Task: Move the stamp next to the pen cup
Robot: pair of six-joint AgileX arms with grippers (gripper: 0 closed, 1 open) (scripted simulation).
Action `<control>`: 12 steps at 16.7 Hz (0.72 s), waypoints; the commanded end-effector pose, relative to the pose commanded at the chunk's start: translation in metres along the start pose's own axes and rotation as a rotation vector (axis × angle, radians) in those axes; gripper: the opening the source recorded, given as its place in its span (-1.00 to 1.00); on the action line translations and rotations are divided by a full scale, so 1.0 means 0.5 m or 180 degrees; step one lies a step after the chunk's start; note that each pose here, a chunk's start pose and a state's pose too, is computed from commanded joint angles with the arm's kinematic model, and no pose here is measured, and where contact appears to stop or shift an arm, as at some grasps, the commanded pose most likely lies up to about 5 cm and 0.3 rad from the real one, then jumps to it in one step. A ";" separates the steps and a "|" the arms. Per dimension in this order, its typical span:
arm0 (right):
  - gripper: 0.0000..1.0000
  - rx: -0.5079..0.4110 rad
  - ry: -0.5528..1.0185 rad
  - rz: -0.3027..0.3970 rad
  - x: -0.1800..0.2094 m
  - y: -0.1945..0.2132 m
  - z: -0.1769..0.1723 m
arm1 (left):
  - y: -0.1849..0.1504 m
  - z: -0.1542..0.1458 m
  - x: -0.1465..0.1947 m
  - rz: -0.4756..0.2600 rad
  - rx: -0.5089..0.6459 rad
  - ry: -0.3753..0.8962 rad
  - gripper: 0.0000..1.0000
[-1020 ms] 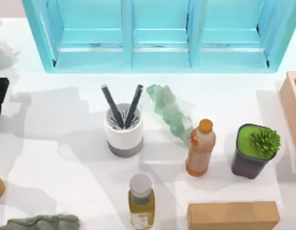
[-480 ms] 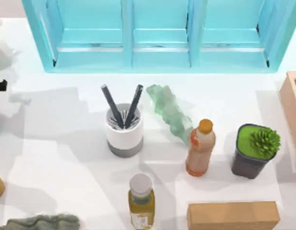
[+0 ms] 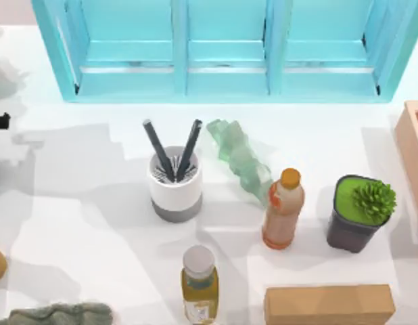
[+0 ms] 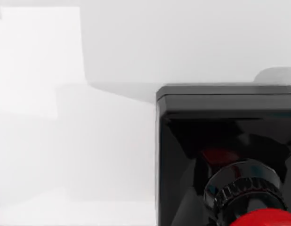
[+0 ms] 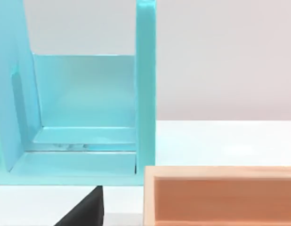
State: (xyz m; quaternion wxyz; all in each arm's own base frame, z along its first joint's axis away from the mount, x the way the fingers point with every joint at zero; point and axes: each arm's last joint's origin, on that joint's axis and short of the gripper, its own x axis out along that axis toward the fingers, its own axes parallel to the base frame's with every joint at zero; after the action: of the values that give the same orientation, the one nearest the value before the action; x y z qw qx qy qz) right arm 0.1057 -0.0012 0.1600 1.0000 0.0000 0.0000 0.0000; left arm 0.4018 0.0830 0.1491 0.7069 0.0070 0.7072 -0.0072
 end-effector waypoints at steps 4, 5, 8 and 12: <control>1.00 0.0000 0.0000 0.0000 0.000 0.000 0.000 | 0.000 0.000 0.000 0.0000 0.0000 0.0000 -1.00; 1.00 0.0000 0.0000 0.0000 0.000 0.000 0.000 | 0.000 0.000 0.000 0.0000 0.0000 0.0000 -1.00; 1.00 0.0000 0.0000 0.0000 0.000 0.000 0.000 | -0.011 0.005 -0.007 0.0000 0.0008 0.0000 -1.00; 1.00 0.0000 0.0000 0.0000 0.000 0.000 0.000 | -0.090 0.031 -0.086 0.0001 0.0009 -0.0005 -1.00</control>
State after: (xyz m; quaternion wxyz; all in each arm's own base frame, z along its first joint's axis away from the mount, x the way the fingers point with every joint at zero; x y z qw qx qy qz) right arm 0.1057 -0.0012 0.1600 1.0000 0.0000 0.0000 0.0000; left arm 0.4165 0.0376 0.1922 0.7075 0.0080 0.7066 -0.0081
